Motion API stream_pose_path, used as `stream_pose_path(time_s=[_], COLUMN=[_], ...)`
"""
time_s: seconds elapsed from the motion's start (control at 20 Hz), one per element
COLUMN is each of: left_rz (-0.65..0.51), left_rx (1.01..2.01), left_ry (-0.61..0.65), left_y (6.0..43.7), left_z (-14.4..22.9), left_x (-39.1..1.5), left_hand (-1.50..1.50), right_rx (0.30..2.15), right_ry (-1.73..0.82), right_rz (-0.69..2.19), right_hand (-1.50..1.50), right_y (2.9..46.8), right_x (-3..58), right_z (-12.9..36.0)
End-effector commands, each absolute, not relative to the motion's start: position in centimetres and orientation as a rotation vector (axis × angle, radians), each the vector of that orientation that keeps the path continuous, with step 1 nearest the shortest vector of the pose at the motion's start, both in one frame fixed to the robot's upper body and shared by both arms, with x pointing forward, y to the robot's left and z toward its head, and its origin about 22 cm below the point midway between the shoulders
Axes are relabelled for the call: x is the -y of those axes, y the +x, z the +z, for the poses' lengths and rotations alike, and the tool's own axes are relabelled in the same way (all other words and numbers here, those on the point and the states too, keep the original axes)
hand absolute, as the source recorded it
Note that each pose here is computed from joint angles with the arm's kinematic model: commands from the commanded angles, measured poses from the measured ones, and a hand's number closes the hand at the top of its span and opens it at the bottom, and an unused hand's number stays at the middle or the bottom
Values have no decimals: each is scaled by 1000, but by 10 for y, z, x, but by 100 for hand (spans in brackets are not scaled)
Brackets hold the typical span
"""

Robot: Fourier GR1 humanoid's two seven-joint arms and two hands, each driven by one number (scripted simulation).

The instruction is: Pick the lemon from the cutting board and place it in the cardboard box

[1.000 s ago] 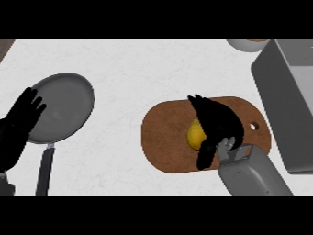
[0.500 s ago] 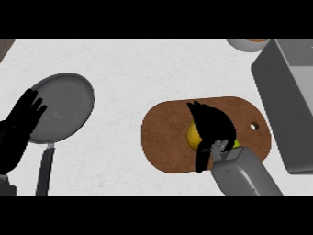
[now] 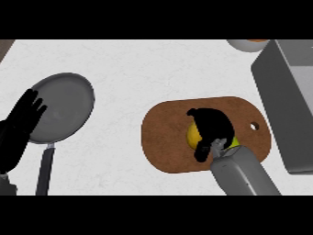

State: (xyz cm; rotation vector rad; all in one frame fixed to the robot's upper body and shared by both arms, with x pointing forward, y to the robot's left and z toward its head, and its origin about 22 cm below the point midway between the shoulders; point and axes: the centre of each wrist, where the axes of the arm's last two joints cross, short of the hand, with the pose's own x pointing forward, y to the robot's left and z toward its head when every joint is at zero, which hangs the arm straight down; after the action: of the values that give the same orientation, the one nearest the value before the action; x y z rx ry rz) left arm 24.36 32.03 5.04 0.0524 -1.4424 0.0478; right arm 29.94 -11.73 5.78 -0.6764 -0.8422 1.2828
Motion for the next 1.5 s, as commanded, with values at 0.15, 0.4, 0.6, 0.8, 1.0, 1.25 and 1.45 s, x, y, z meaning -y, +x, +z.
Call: stream_pose_path(time_s=[0.15,0.4,0.6,0.8,1.0,1.25,1.45], left_rz=[28,55,49,22,26,13,34], left_rx=[1434,1449,1437,1456,1458,1441,1438], left_ry=[44,75,41,16,39,33,29], left_y=[240,249,237,245,256,257,251], left_z=[60,59,45,49,58,57,62], left_x=[-329,-321,-328,-310,-321,-324,-316], left_hand=[0,0,0,0,0,0,0], right_rx=[950,975,938,762,703,759,880], right_ry=[-689,-696,-734,-876,-1005,-1134,-1217], right_rz=[1317,1303,1228,885,765,731,723], right_hand=[150,150,150,150,150,150,150], right_y=[295,303,342,385,411,440,447], right_x=[97,115,124,194,226,216,211], right_z=[54,63,69,78,83,108,146])
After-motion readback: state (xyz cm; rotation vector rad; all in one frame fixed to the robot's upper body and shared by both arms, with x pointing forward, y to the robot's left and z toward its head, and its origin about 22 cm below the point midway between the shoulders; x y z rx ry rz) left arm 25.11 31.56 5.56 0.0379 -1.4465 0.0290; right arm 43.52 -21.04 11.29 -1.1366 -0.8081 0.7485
